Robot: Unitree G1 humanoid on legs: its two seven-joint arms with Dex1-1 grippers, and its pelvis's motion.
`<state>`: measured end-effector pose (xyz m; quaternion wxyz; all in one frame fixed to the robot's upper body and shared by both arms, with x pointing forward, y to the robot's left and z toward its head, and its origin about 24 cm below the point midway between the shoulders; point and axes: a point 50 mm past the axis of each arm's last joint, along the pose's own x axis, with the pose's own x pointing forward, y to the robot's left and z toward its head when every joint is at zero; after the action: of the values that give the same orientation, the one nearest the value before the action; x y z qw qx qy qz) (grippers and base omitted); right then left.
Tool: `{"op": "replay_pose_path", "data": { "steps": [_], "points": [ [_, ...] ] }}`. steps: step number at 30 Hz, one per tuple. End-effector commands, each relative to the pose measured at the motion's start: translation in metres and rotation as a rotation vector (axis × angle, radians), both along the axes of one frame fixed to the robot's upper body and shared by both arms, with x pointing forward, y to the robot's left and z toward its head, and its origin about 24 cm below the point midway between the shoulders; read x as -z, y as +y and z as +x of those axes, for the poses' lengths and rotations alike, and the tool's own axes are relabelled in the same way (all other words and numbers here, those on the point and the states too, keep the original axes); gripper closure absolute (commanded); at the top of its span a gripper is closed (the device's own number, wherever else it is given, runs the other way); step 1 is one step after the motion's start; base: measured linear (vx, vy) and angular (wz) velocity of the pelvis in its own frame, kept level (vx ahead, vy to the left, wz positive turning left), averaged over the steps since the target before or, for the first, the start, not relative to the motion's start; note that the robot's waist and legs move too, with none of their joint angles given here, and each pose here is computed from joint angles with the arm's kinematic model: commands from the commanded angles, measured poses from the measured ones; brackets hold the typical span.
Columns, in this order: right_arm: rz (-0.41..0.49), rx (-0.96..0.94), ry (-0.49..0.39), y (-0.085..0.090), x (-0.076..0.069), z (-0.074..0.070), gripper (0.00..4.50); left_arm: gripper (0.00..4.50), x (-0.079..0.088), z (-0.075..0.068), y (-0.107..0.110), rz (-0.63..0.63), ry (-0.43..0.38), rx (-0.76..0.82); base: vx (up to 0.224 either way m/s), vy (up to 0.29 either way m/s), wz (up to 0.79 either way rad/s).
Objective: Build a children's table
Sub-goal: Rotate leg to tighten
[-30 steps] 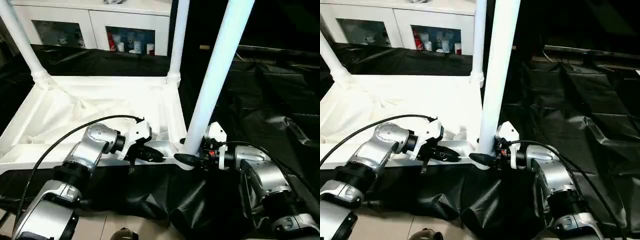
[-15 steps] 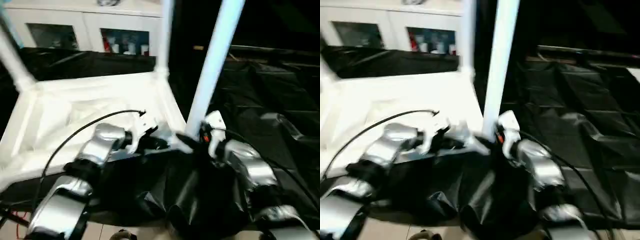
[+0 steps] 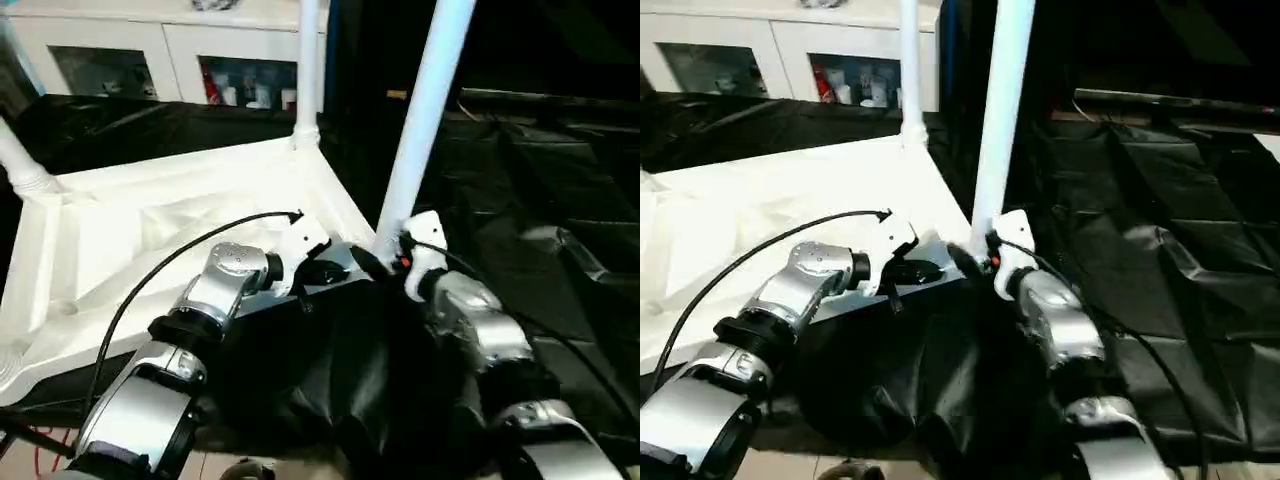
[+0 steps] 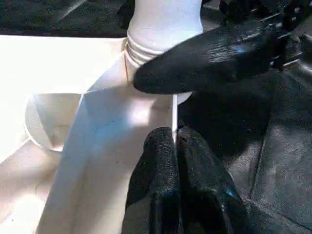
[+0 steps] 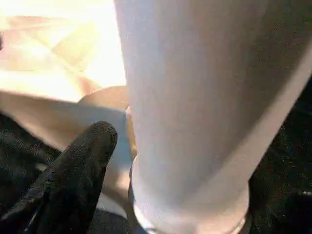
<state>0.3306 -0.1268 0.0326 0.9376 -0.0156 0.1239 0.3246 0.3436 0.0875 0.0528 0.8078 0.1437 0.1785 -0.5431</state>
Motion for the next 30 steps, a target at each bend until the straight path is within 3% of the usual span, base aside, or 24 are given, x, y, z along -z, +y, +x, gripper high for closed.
{"op": "replay_pose_path", "data": {
  "steps": [1, 3, 7, 12, 19, 30],
  "points": [
    [-0.014, -0.207, 0.033, 0.017, 0.009, -0.016, 0.56, 4.5, -0.016, 0.002, -0.019, -0.065, -0.078, 0.046, 0.0, 0.0, 0.0],
    [-0.029, -0.218, 0.018, 0.006, 0.006, -0.017, 0.56, 4.5, -0.016, 0.002, -0.018, -0.065, -0.077, 0.047, 0.0, 0.0, 0.0],
    [-0.069, -0.246, -0.022, -0.044, -0.01, -0.024, 0.56, 4.5, -0.013, -0.001, -0.016, -0.056, -0.067, 0.071, 0.0, 0.0, 0.0],
    [-0.09, -0.269, -0.028, -0.066, -0.018, -0.031, 0.56, 4.5, -0.012, -0.001, -0.016, -0.052, -0.071, 0.083, 0.0, 0.0, 0.0],
    [-0.087, -0.306, -0.011, -0.078, -0.024, -0.04, 0.56, 4.5, -0.009, -0.006, -0.015, -0.039, -0.067, 0.133, 0.0, 0.0, 0.0],
    [-0.075, -0.187, -0.062, -0.067, -0.026, -0.023, 0.56, 4.5, -0.004, -0.021, -0.007, -0.001, -0.022, 0.292, 0.0, 0.0, 0.0]
  ]
}}
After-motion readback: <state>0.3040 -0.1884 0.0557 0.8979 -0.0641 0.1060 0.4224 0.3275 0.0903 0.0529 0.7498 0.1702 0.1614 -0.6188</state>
